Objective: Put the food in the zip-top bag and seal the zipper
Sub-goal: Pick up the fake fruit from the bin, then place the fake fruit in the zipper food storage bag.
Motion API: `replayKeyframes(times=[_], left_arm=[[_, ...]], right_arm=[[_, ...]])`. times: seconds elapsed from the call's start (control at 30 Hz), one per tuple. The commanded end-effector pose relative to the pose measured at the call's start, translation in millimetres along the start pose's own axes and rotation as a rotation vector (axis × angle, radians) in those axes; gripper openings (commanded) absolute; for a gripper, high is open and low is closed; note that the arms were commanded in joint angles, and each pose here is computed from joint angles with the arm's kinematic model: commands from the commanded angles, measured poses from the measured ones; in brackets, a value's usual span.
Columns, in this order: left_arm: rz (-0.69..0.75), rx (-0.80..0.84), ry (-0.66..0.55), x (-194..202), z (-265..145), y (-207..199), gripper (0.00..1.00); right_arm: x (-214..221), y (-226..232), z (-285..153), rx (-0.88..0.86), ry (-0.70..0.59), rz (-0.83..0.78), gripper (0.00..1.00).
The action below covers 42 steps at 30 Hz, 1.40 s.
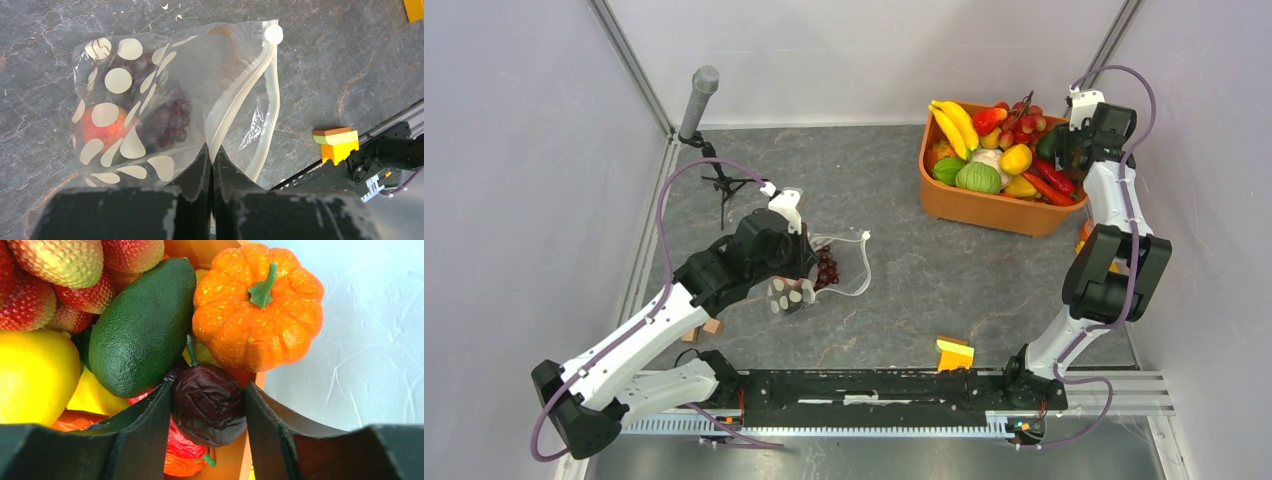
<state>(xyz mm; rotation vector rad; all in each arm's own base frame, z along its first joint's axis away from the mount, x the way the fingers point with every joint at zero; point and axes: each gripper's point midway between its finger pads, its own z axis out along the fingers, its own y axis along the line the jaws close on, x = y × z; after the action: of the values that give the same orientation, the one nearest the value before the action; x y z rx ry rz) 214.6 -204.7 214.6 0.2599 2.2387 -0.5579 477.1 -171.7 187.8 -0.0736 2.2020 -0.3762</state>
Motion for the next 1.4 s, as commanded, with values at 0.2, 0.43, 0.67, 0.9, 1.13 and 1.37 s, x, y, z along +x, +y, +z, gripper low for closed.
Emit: replayKeyframes(times=[0.2, 0.43, 0.67, 0.9, 1.13, 1.37], left_arm=[[0.013, 0.04, -0.068, -15, -7, -6, 0.06], [0.008, 0.047, -0.066, -14, -9, -7, 0.06], [0.001, 0.049, -0.062, -12, -8, -7, 0.06], [-0.014, 0.055, -0.061, -11, -8, -8, 0.06], [-0.03, 0.076, -0.057, -11, -2, -13, 0.06], [-0.038, 0.073, -0.054, -8, -1, -12, 0.06]], right_arm=[[-11, 15, -31, -0.063, -0.09, 0.067, 0.45], [-18, 40, -69, -0.168, -0.164, 0.123, 0.43], [-27, 67, -115, -0.279, -0.3, 0.194, 0.43], [-70, 115, -190, -0.569, -0.542, 0.293, 0.41], [-111, 195, -291, -0.882, -0.74, 0.214, 0.41], [-102, 255, -337, -1.088, -0.758, 0.166, 0.42]])
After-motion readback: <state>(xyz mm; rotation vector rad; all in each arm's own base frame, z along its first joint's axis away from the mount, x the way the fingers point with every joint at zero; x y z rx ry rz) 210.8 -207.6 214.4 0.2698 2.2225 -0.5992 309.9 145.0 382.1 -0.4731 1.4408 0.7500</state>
